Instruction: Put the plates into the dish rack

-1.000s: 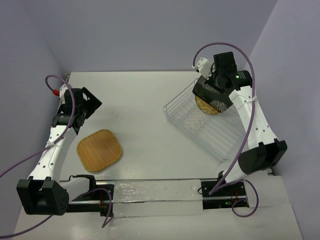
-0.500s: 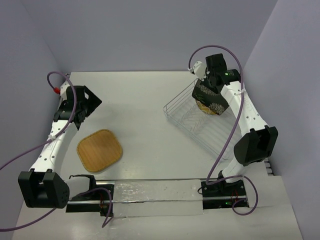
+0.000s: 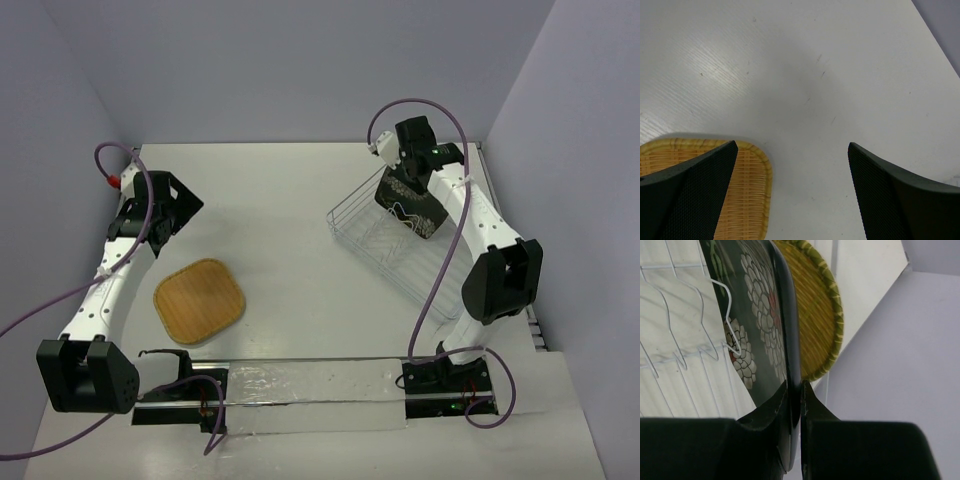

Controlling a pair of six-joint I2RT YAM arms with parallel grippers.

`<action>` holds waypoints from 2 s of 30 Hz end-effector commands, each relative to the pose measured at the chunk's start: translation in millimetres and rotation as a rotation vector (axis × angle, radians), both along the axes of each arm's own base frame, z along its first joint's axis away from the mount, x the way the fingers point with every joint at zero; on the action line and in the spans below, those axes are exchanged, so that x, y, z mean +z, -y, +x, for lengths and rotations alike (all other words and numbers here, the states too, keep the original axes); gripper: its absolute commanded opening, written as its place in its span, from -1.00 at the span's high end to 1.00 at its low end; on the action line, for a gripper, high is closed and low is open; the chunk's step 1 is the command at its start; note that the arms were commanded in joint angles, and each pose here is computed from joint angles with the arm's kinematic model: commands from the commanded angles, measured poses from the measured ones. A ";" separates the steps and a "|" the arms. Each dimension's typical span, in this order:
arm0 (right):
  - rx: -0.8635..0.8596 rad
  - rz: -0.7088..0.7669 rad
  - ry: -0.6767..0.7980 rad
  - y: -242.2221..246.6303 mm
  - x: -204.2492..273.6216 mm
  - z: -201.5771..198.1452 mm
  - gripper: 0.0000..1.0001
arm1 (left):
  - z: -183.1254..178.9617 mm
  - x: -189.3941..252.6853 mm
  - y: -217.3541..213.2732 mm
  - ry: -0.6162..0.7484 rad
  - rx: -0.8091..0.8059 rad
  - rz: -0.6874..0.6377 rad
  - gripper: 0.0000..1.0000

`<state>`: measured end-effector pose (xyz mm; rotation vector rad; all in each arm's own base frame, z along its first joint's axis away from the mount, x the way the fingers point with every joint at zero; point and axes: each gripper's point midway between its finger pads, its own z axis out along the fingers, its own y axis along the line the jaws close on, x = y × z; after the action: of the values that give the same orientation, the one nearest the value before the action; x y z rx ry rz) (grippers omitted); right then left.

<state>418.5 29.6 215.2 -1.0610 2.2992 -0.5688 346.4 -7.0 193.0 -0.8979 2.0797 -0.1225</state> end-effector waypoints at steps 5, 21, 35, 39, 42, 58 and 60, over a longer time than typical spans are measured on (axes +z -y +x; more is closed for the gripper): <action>-0.032 0.066 0.095 -11.3 6.8 21.0 0.78 | -5.5 8.1 -5.8 -0.002 0.057 -0.008 -0.99; -0.204 0.074 0.265 6.7 35.6 45.6 -0.58 | -55.1 -11.3 -28.6 -0.113 0.240 0.005 -0.99; -0.265 0.486 0.618 -19.6 173.8 50.4 -0.94 | -128.4 -54.9 -69.3 -0.227 0.543 -0.151 -0.99; -0.172 0.798 0.602 -70.1 206.4 44.0 -0.99 | -132.9 -67.7 -69.5 -0.241 0.567 -0.190 -0.99; -0.035 0.965 0.474 -121.3 202.6 28.2 -0.99 | -132.3 -72.5 -69.8 -0.224 0.562 -0.198 -0.99; 0.246 1.173 -0.290 -386.2 38.5 -90.0 -0.99 | -142.1 -124.2 -58.3 -0.255 0.575 -0.295 -0.99; 0.234 1.154 -0.350 -405.4 13.3 -96.0 -0.99 | -141.1 -128.5 -57.7 -0.254 0.571 -0.297 -0.99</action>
<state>338.7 394.3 264.1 -0.7905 2.0545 0.8917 189.2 52.4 65.7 -1.7199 2.0233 0.0755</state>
